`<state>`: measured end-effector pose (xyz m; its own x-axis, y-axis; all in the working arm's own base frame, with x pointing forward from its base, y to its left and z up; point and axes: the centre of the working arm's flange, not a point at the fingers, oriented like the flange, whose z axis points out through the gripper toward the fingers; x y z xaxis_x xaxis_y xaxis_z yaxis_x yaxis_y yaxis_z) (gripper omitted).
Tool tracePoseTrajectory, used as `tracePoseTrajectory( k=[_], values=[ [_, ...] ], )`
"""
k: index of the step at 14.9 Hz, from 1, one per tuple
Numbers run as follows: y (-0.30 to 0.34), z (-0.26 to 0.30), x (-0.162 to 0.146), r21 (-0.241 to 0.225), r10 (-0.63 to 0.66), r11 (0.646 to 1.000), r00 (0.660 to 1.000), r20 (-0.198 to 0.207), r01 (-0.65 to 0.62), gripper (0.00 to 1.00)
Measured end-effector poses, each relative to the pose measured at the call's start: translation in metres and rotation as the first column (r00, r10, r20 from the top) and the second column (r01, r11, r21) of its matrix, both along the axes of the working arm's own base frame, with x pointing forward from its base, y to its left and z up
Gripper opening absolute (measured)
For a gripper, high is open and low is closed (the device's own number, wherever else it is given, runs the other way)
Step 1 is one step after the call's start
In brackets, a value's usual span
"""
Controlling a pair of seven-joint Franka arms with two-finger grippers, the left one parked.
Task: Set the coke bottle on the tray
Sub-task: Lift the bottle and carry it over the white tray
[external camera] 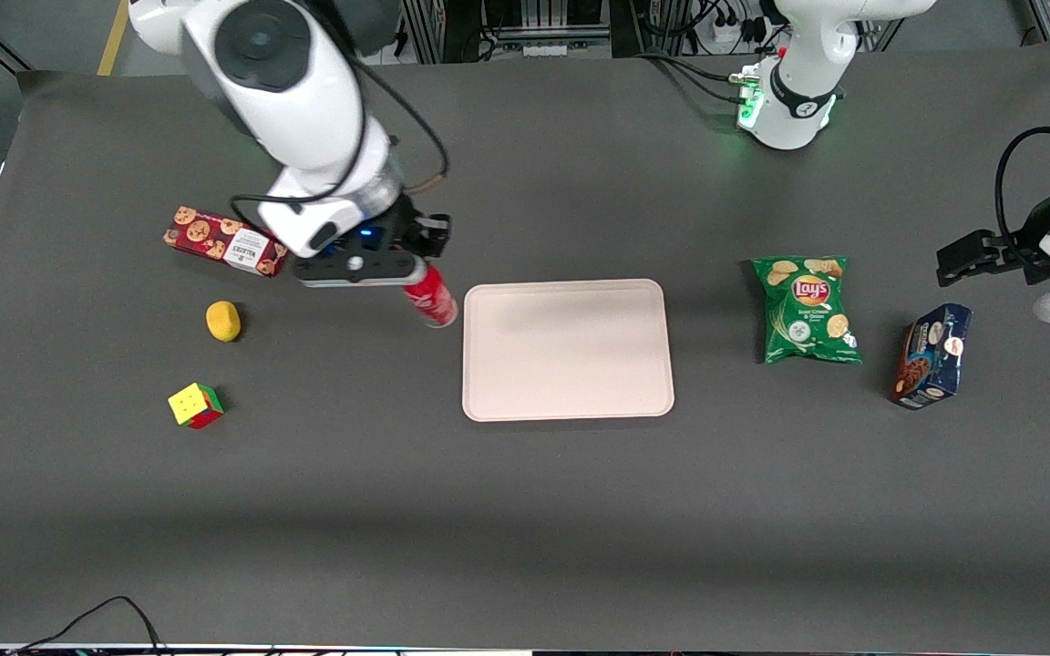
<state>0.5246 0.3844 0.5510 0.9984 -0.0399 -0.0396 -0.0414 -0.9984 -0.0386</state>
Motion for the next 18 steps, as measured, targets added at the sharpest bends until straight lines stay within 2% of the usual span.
tracePoseTrajectory(
  k=[5,8,13,18],
  values=[
    [0.049,-0.062,0.005,-0.050,-0.019,0.999,0.999,-0.033,0.018,0.32],
    [0.066,-0.103,0.013,-0.073,-0.040,0.997,0.999,-0.014,0.039,0.32],
    [0.076,-0.173,0.022,-0.079,-0.013,0.997,1.000,0.020,0.014,0.32],
    [0.072,-0.209,0.014,-0.099,-0.003,0.995,1.000,-0.005,0.003,0.32]
  ],
)
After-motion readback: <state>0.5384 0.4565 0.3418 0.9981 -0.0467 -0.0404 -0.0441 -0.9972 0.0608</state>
